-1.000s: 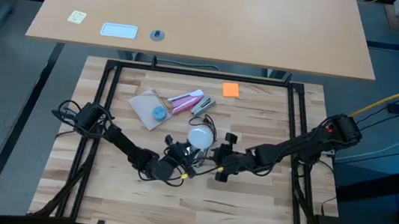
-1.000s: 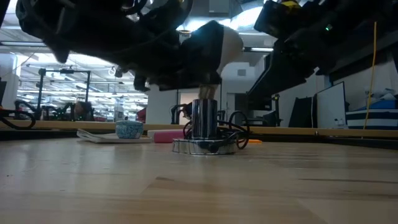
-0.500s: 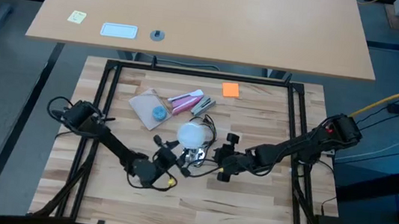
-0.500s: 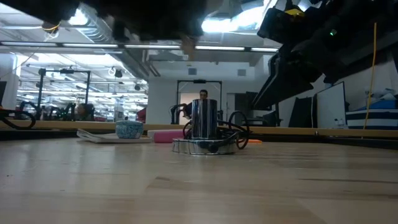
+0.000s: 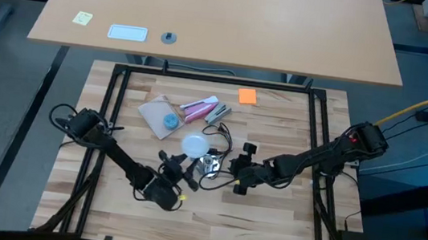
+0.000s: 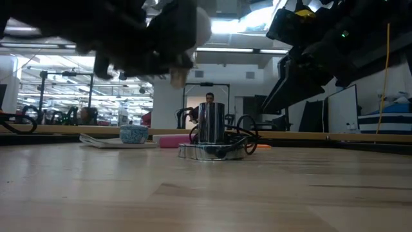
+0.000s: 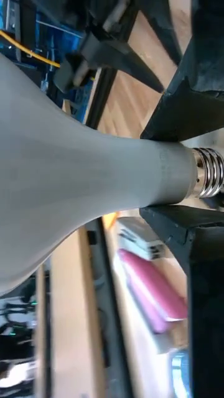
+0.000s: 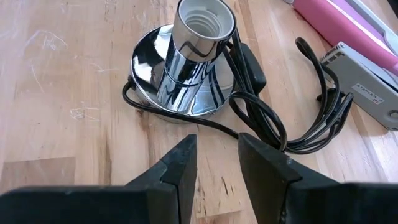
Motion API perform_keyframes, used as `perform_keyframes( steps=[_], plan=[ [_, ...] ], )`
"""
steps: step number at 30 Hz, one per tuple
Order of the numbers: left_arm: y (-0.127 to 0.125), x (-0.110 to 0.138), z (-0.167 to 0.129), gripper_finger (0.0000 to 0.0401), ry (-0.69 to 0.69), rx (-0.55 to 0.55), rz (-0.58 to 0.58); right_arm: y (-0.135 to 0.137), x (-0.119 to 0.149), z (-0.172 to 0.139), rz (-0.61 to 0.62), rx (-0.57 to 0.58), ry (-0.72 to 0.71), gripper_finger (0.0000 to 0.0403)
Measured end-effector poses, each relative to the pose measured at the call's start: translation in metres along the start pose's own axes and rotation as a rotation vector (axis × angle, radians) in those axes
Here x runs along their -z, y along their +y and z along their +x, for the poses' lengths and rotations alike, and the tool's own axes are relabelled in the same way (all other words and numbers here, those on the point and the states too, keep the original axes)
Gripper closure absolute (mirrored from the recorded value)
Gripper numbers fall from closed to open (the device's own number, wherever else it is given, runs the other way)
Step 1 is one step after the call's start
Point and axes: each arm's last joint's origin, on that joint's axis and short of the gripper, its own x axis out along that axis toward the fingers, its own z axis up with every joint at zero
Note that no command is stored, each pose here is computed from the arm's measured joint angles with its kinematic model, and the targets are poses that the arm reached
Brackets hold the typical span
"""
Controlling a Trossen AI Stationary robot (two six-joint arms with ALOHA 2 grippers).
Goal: Screw lightbulb
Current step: Remove the white lightbulb from the silver desk lamp
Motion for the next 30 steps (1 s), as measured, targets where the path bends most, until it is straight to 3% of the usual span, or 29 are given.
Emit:
perform_keyframes(
  steps=[4, 8, 13, 22, 27, 30],
  plan=[
    [0.011, 0.014, 0.002, 0.0260, 0.032, 0.000, -0.055, 0.000, 0.000, 0.000, 0.000, 0.000, 0.000, 0.0281],
    [0.023, 0.029, 0.013, 0.0260, 0.219, 0.040, -0.105, 0.000, 0.000, 0.000, 0.000, 0.000, 0.000, 0.0281],
    [0.035, 0.034, 0.032, 0.0260, 0.295, -0.039, -0.195, 0.000, 0.000, 0.000, 0.000, 0.000, 0.000, 0.0281],
    [0.044, 0.038, 0.063, 0.0260, 0.501, -0.083, -0.262, 0.000, 0.000, 0.000, 0.000, 0.000, 0.000, 0.0281],
    [0.045, 0.038, 0.071, 0.0259, 0.563, -0.054, -0.199, 0.000, 0.000, 0.000, 0.000, -0.001, 0.000, 0.0281],
    [0.046, 0.038, 0.072, 0.0239, 0.575, -0.047, -0.175, 0.000, 0.000, 0.000, 0.000, -0.001, 0.000, 0.0281]
  ],
)
